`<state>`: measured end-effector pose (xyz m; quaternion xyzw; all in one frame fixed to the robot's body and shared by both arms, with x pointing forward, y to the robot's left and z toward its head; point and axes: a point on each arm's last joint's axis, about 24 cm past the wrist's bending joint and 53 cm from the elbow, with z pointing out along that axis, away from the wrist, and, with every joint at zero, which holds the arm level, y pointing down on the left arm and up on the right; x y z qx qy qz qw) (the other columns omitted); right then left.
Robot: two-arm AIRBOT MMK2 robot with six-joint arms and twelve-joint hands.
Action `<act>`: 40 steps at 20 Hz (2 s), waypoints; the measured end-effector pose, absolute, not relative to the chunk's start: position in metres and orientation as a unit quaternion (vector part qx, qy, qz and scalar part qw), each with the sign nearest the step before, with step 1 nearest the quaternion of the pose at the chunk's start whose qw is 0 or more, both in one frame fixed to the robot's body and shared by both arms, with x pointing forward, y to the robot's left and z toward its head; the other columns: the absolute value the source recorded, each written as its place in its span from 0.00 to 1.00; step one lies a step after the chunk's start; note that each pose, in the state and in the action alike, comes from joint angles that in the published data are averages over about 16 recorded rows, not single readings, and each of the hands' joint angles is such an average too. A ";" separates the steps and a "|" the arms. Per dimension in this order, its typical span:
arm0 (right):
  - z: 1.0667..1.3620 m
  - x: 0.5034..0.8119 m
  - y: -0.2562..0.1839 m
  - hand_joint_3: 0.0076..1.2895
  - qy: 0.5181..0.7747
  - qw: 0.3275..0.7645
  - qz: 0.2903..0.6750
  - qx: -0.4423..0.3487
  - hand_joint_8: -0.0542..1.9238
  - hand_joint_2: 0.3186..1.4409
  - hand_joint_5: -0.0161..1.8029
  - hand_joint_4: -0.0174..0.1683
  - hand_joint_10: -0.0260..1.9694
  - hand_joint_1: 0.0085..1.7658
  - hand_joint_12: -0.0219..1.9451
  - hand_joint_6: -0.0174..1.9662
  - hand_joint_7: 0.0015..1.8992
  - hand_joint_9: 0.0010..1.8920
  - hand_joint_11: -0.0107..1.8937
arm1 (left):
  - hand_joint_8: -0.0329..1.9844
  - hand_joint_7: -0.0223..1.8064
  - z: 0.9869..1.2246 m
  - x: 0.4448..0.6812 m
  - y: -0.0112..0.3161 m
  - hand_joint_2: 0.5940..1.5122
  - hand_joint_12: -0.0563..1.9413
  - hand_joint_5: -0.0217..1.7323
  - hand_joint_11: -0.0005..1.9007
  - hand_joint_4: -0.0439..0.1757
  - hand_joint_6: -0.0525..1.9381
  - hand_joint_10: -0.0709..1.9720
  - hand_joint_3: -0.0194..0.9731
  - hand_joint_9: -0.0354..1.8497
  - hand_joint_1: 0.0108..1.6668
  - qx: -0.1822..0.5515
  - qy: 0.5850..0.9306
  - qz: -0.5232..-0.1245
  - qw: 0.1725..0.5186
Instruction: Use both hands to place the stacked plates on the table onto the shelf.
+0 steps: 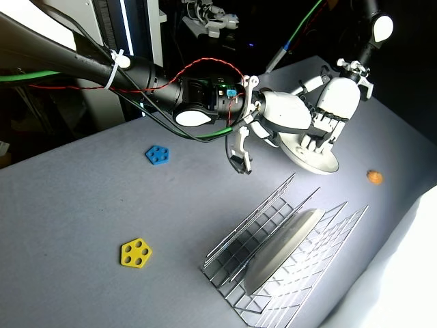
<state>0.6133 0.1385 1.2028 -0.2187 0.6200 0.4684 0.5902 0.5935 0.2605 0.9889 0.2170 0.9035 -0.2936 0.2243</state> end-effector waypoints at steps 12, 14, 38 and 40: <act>1.172 0.630 0.137 0.00 0.636 0.590 0.450 -0.213 0.04 0.58 0.05 0.11 0.03 0.64 0.08 0.02 0.02 0.02 0.01 | 0.01 0.01 0.982 0.590 0.266 0.43 0.01 0.00 0.00 0.19 0.01 0.01 0.04 0.03 0.00 0.196 0.908 -0.301 0.215; 1.168 0.634 0.138 0.00 0.638 0.590 0.447 -0.211 0.04 0.57 0.04 0.11 0.03 0.65 0.05 0.02 0.02 0.02 0.01 | 0.01 0.01 0.982 0.590 0.267 0.43 0.01 0.00 0.00 0.19 0.01 0.01 0.04 0.03 0.00 0.195 0.908 -0.301 0.214; 1.172 0.650 0.152 0.00 0.622 0.608 0.452 -0.197 0.20 0.59 0.39 0.10 0.23 0.74 0.55 0.21 0.37 0.36 0.27 | 0.01 0.01 0.982 0.591 0.267 0.42 0.01 0.00 0.00 0.19 0.01 0.01 0.04 0.03 0.00 0.190 0.908 -0.306 0.212; 1.173 0.650 0.151 0.00 0.619 0.611 0.452 -0.197 0.23 0.58 0.44 0.09 0.28 0.74 0.58 0.25 0.43 0.42 0.33 | 0.01 0.01 0.983 0.592 0.266 0.42 0.01 0.00 0.00 0.18 0.01 0.01 0.04 0.03 0.00 0.190 0.908 -0.307 0.212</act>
